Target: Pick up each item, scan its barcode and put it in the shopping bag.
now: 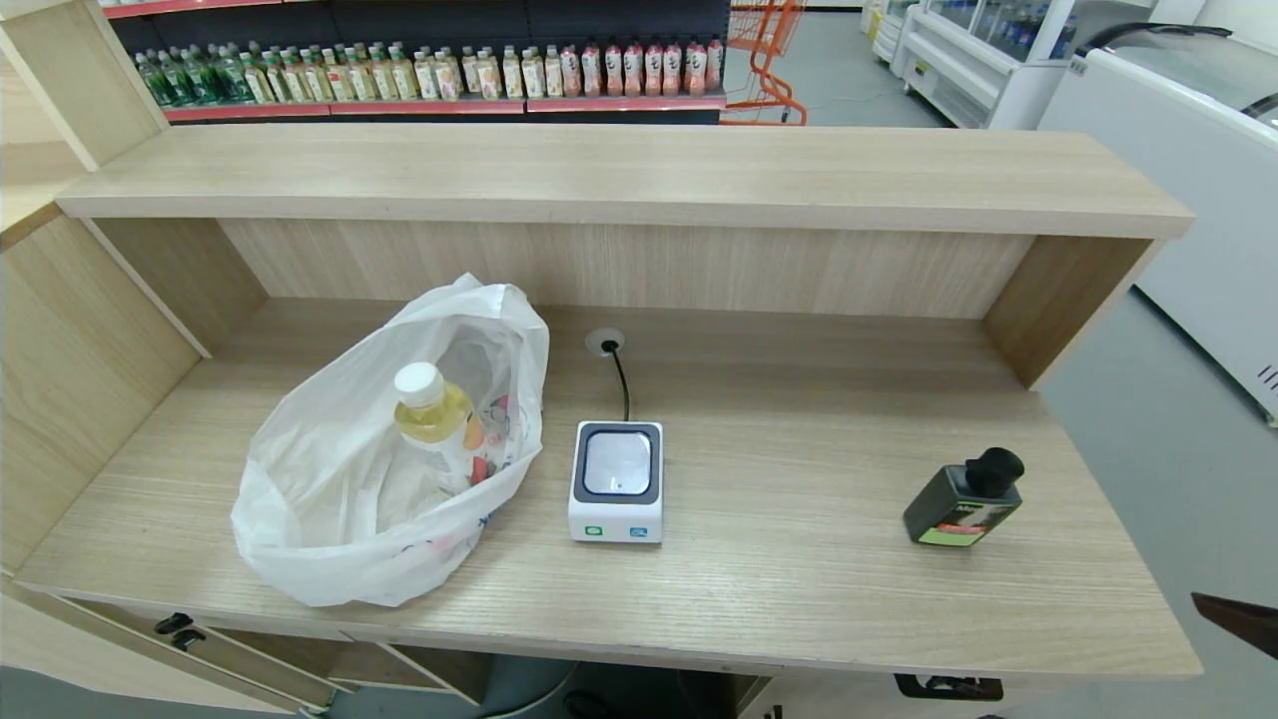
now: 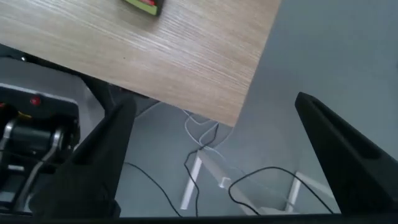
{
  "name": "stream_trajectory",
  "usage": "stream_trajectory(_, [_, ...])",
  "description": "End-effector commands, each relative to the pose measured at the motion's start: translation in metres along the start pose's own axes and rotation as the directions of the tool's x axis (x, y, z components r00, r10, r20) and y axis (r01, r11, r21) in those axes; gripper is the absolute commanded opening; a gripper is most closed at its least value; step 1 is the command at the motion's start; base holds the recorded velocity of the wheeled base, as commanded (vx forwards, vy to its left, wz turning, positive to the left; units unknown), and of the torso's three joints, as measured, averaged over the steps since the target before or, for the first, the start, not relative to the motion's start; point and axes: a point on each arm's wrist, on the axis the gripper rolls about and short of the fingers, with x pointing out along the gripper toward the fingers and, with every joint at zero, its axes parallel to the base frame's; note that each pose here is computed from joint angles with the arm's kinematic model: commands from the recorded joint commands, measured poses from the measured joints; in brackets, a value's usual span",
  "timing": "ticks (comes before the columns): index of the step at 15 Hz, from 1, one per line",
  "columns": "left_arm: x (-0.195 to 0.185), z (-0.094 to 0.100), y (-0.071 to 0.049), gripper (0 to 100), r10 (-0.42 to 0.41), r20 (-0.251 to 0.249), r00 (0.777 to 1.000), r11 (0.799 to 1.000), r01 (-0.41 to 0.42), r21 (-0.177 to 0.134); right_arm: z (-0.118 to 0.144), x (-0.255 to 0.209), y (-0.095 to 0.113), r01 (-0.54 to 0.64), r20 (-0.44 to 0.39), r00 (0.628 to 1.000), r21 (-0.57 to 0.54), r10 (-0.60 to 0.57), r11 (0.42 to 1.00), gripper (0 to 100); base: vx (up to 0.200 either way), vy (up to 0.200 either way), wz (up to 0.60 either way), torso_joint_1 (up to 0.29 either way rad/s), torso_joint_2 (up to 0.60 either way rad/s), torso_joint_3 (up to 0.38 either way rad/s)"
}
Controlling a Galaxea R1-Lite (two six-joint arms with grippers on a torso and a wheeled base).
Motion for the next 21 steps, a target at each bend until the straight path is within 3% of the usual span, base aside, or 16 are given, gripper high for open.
stream_trajectory(1, [0.0,0.0,0.0,100,-0.001,-0.002,1.0,1.0,0.001,0.001,0.007,0.033,-0.005,-0.057,-0.089,0.995,-0.049,0.052,0.997,100,0.0,0.0,0.0,0.0,0.0,0.0])
stream_trajectory(6, [0.0,0.0,0.0,100,-0.001,-0.002,1.0,1.0,0.001,0.001,0.021,0.098,-0.005,-0.116,-0.082,0.991,-0.098,0.108,0.988,100,0.0,0.0,0.0,0.0,0.0,0.0])
stream_trajectory(10, [0.0,0.0,0.0,100,0.0,-0.002,1.0,1.0,0.0,0.0,0.025,0.114,0.007,-0.24,-0.07,0.97,-0.117,0.233,0.964,100,0.0,0.0,0.0,0.0,0.0,0.0])
stream_trajectory(15, [0.0,0.0,0.0,100,-0.001,-0.002,1.0,1.0,0.001,0.001,0.04,0.141,0.013,-0.244,-0.013,0.969,-0.157,0.245,0.957,100,0.0,0.0,0.0,0.0,0.0,0.0])
stream_trajectory(21, [0.0,0.0,0.0,100,-0.001,0.0,1.0,1.0,0.001,0.0,0.05,0.155,0.024,-0.285,-0.006,0.957,-0.188,0.289,0.94,100,0.0,0.0,0.0,0.0,0.0,0.0])
